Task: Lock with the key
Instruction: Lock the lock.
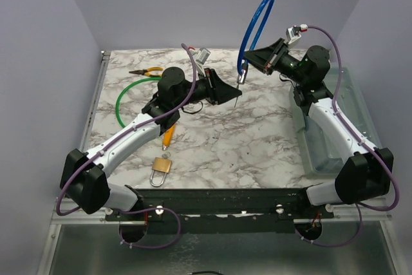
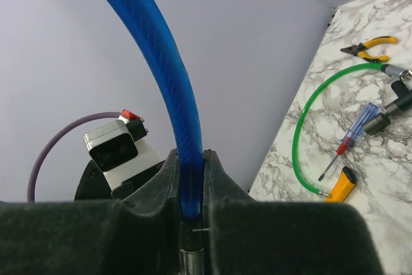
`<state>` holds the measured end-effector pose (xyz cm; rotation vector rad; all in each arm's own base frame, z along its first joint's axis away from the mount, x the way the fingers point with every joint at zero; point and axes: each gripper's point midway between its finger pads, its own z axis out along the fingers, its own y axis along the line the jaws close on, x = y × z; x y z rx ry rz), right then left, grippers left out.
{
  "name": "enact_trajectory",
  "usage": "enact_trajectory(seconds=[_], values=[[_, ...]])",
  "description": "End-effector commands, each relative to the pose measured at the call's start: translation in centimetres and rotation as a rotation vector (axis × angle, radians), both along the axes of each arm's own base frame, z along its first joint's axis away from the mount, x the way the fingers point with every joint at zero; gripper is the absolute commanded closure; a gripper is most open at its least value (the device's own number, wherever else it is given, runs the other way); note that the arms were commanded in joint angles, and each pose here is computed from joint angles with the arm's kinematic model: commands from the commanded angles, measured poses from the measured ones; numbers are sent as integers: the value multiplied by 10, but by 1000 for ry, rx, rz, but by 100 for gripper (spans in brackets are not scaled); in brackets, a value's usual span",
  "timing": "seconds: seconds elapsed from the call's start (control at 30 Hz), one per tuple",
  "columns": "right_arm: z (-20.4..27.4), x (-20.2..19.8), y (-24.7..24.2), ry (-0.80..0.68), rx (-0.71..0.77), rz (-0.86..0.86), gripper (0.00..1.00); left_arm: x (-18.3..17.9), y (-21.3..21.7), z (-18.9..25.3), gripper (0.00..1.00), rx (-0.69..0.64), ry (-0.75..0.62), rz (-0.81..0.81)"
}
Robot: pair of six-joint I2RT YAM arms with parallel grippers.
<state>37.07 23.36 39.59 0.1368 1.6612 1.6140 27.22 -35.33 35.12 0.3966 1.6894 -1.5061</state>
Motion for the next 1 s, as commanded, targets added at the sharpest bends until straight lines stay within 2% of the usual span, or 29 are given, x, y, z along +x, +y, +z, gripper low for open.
enact_trajectory(seconds=[0.0,0.27,0.57,0.97], values=[[18,-2,-4,-66,28,-16,99,-9,1,13,73,-31,-28,-22],[16,-3,-5,-71,28,-18,99,-10,2,17,99,-39,-28,-14],[36,15,-27,-113,67,-83,100,-38,-1,-6,100,15,-18,-71],[53,31,-53,-144,80,-175,99,-50,-2,-60,100,227,14,19]])
